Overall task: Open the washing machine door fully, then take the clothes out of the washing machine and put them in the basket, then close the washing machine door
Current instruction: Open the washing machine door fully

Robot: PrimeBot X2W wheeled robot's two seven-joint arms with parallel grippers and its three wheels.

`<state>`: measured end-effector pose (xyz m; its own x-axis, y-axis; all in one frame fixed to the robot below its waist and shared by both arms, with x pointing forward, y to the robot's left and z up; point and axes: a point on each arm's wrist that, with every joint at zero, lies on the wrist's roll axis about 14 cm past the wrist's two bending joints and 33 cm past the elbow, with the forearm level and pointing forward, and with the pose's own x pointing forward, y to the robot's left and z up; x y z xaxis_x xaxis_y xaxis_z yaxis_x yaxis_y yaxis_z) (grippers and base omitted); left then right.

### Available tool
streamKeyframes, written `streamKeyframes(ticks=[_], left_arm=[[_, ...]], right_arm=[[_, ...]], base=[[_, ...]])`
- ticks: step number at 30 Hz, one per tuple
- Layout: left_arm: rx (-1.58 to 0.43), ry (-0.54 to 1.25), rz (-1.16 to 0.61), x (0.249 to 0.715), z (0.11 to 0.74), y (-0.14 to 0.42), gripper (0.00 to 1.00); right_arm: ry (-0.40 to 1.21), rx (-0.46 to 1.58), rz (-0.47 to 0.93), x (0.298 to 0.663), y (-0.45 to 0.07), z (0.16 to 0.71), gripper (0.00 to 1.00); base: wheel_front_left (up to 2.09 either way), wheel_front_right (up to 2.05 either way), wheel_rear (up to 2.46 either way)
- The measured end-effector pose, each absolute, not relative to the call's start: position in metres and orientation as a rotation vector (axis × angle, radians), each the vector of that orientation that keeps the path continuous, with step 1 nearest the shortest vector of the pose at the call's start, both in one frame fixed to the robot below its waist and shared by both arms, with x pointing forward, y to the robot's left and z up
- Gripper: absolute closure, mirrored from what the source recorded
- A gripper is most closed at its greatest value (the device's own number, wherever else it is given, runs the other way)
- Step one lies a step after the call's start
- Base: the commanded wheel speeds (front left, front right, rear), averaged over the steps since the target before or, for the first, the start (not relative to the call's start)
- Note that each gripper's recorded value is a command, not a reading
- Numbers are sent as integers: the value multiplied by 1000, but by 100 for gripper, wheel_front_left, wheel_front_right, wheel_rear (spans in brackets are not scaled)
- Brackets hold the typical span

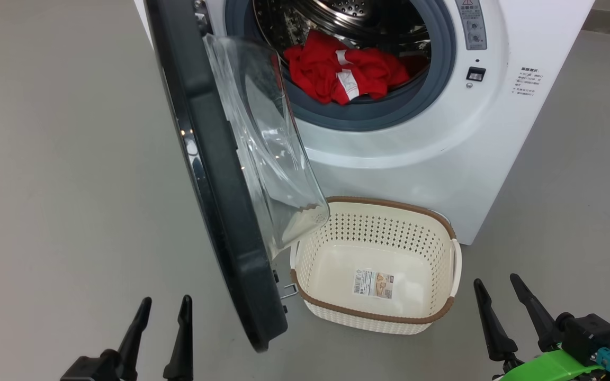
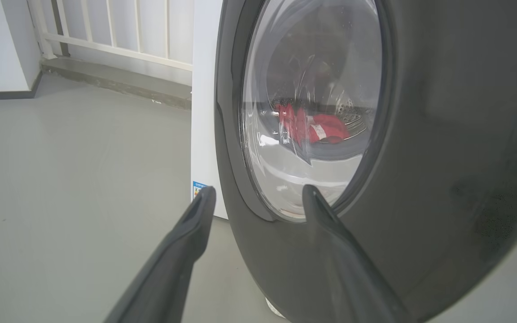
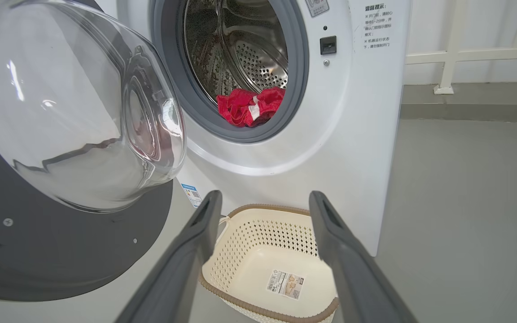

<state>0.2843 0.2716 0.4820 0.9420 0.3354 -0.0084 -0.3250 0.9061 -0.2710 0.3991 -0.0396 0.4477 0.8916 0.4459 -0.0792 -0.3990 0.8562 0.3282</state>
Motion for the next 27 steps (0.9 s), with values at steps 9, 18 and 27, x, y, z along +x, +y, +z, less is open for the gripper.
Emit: streamKeyframes(ticks=[9,18,27], left_arm=[[-277,-45,339,285,484,271,77],[-343,-151,371,283,510,285,100],[-314,-489,288,289,618,283,100]], right_arm=[[141,303,450,399,-39,452,0],[120,306,450,398,-38,459,0],[117,308,442,394,-41,460,0]], base=[[0,0,0],[0,0,0],[0,0,0]])
